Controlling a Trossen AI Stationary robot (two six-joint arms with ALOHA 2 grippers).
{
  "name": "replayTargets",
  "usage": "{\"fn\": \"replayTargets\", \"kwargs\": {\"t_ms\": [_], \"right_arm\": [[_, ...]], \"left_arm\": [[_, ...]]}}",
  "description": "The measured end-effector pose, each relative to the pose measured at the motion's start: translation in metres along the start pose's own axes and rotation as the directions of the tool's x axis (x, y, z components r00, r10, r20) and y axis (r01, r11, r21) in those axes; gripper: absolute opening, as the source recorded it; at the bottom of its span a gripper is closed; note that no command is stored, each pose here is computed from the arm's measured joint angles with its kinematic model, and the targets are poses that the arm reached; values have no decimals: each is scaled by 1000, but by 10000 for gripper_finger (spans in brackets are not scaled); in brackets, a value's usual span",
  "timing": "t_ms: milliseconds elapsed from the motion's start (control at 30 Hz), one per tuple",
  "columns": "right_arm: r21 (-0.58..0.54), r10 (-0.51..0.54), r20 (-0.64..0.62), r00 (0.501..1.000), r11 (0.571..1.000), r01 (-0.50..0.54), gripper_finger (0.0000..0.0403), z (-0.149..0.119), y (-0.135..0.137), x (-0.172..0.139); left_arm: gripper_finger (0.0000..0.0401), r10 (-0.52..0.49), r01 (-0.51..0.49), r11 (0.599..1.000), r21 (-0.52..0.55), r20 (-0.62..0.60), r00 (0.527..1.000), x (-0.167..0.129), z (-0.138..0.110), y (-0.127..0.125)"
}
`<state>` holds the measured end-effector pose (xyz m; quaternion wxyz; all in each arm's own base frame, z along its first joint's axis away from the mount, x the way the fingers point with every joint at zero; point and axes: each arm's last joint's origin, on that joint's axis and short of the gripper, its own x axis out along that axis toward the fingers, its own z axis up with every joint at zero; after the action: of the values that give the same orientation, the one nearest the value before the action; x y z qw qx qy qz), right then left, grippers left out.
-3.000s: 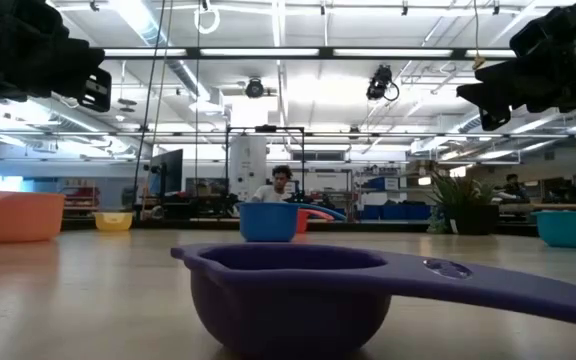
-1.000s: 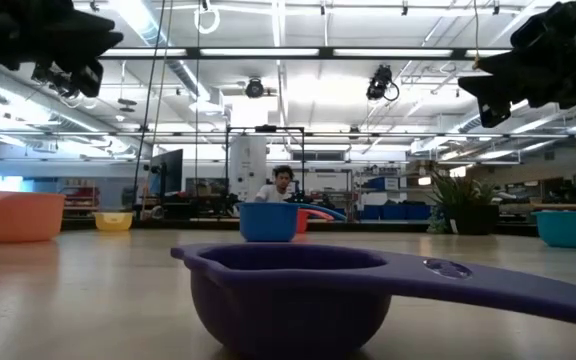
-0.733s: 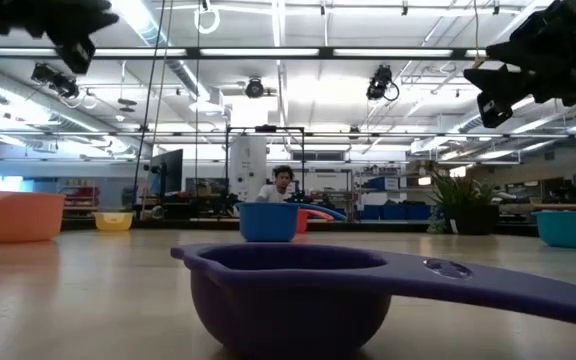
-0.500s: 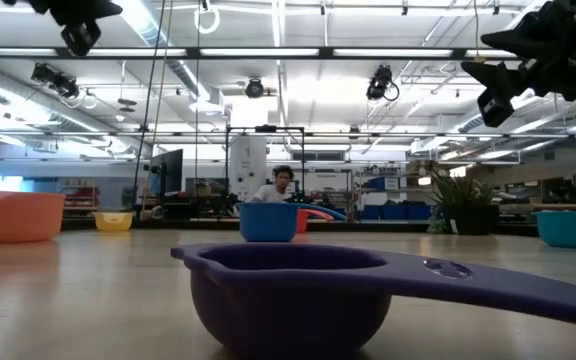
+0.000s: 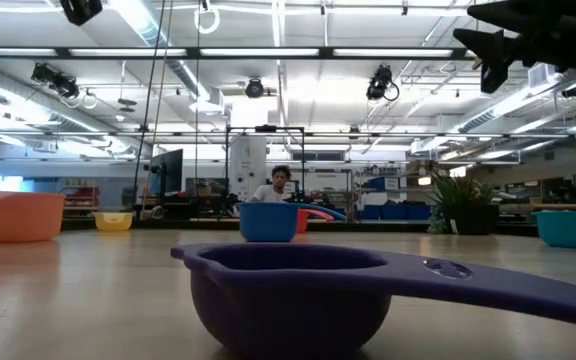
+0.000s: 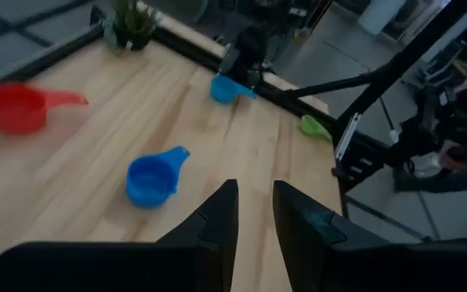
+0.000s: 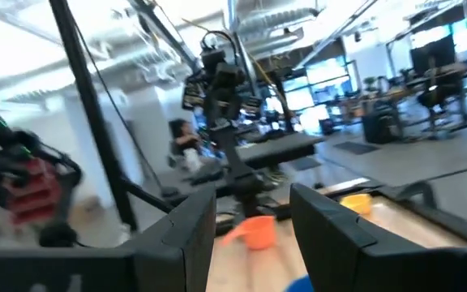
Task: Nest measuring cups in basket
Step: Adjust the red measuring cup
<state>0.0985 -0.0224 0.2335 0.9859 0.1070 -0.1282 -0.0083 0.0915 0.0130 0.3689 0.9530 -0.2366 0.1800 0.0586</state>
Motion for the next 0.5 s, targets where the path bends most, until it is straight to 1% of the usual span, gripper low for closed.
{"fn": "replayTargets", "kwargs": {"t_ms": [100,200,367,500], "right_arm": [[-47,-67,-53,996,997,64,164,12,1,5],[-77,-132,-174,976,990,120,164,22,1,12],[-93,-192,-327,925,981,170,164,44,2,31],[-89,-212,-398,893,977,193,164,62,1,55]], "left_arm": [[87,24,-28,997,-72,-53,998,-1,-5,2],[87,40,-51,992,-113,-92,995,-1,-8,4],[87,41,-53,991,-121,-92,995,-1,-8,4],[87,60,-70,990,-119,-83,995,-1,-8,4]]}}
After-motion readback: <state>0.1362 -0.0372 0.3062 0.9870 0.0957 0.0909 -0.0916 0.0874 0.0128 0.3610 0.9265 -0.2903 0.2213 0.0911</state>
